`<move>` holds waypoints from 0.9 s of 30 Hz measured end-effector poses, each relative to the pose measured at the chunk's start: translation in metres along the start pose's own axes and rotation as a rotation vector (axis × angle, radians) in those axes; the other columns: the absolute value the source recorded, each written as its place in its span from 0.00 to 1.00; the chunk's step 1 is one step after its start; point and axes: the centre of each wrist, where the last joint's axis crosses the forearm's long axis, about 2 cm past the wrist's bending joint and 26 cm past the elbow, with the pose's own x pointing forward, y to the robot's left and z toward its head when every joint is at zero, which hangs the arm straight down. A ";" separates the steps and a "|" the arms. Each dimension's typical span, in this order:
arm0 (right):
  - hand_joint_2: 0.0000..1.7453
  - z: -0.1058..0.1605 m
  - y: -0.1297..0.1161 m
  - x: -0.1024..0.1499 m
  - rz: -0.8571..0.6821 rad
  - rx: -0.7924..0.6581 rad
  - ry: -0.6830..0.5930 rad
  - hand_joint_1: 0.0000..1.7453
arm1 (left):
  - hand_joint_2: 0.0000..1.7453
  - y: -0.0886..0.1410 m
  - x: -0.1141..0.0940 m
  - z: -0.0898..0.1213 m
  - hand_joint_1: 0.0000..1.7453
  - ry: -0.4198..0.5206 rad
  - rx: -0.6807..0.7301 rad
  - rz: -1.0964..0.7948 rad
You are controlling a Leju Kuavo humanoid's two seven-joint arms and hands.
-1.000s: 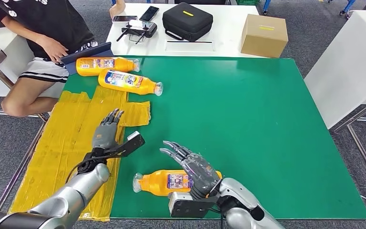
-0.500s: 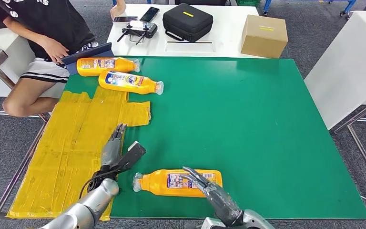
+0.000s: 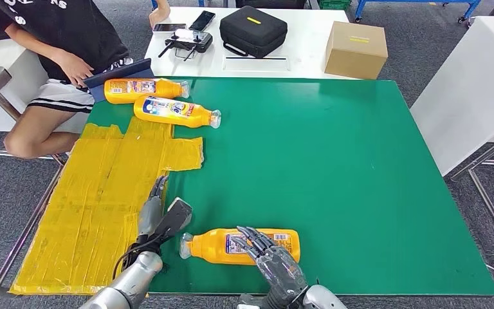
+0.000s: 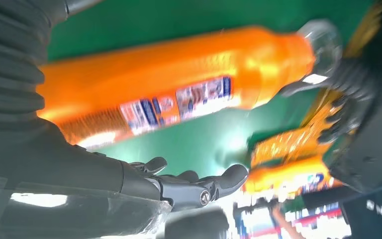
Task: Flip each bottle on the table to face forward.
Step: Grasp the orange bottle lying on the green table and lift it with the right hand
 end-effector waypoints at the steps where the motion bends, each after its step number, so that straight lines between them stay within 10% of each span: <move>1: 1.00 -0.002 0.001 0.001 0.038 -0.012 0.001 0.00 | 1.00 0.000 0.000 0.001 0.00 -0.005 0.003 0.018; 27: 1.00 -0.027 0.000 -0.001 0.487 0.004 0.231 0.00 | 1.00 0.055 0.013 0.026 0.00 -0.197 0.274 0.443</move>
